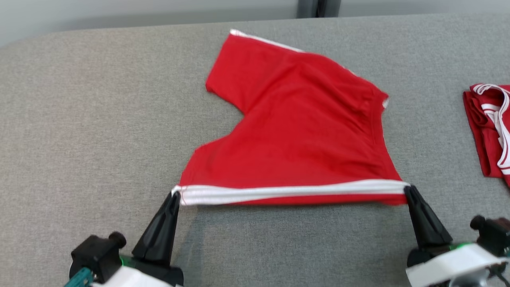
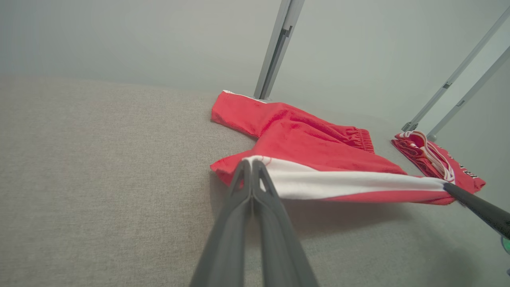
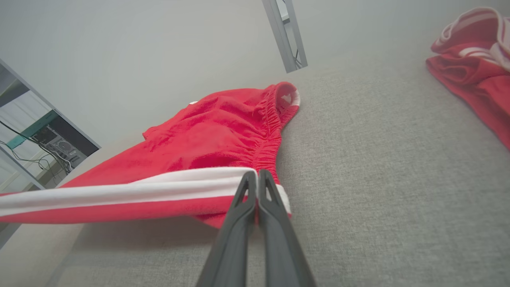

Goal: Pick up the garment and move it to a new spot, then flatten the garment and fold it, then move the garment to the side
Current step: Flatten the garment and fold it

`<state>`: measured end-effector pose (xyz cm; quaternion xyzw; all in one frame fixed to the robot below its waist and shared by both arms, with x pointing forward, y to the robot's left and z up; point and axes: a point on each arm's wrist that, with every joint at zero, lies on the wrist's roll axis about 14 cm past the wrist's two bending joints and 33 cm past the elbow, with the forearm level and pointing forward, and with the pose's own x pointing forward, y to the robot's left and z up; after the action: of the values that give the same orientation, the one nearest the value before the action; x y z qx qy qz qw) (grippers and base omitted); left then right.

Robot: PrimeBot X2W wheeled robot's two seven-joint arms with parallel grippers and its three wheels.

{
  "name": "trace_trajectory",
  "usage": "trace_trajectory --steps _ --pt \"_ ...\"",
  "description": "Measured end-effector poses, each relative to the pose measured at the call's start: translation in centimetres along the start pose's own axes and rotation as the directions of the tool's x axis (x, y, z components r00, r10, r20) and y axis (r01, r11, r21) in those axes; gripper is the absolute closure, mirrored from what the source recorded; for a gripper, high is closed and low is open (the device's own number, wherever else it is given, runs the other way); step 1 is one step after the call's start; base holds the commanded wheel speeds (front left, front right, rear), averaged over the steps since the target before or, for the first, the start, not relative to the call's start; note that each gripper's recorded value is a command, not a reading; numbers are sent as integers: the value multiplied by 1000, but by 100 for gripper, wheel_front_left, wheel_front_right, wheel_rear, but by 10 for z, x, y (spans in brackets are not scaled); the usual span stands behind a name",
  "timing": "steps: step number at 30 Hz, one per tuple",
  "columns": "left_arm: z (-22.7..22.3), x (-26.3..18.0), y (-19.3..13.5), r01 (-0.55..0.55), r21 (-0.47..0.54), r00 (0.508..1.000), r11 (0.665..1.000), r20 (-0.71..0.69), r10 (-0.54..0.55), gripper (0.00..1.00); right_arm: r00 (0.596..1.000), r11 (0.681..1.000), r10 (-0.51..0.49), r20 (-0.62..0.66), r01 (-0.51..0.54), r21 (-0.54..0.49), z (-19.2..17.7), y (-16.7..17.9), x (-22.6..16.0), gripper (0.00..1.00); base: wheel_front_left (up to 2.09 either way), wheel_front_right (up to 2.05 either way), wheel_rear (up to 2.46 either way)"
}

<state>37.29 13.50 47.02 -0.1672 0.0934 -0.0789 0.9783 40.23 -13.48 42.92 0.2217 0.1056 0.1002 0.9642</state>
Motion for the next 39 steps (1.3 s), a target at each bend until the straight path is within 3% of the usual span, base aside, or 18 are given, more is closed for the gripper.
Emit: trace_trajectory --steps 7,16,27,33,39 --pt "25 -27 -13 -16 -2 1000 1000 6 16 100 998 999 -38 -40 37 -19 4 7 -30 100 0 0 0" --pt "43 -9 -15 13 25 999 1000 49 -14 100 997 998 -59 -50 59 -13 13 7 -25 100 0 0 0" --pt "94 120 -38 232 190 945 954 187 -268 100 997 998 -19 70 22 -51 51 -3 56 100 0 0 0" --pt "73 195 -41 288 193 945 938 104 -311 100 998 999 -8 59 10 -46 46 -12 94 100 0 0 0" --pt "35 251 -32 284 158 957 946 6 -288 100 999 999 -16 45 18 -47 36 -22 118 100 0 0 0"
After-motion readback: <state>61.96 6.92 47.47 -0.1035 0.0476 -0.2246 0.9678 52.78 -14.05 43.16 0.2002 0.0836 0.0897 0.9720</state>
